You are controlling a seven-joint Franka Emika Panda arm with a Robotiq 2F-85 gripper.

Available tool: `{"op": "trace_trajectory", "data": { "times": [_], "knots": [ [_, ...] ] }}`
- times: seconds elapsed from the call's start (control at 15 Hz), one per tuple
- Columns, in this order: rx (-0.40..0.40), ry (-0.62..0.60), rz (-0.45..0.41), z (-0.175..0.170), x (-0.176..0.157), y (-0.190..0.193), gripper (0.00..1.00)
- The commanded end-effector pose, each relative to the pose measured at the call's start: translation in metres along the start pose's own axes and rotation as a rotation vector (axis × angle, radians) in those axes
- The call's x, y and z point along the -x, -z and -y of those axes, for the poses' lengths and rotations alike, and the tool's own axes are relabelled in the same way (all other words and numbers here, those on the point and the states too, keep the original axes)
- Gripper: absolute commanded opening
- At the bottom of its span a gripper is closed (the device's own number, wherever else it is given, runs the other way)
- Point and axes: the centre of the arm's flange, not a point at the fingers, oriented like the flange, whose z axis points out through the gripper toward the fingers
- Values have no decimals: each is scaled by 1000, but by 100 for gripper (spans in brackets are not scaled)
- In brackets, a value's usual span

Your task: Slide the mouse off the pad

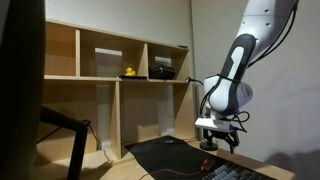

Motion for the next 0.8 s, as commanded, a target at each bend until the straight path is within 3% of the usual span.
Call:
{"op": "trace_trajectory", "data": {
  "times": [0.0,0.27,0.6,0.73],
  "knots": [
    [-30,-16,13,22,3,-29,100],
    [-88,-108,32,37,3,-36,100],
    [-76,-112,35,33,6,-30,100],
    [-111,-117,-20,40,5,-41,100]
  ]
}}
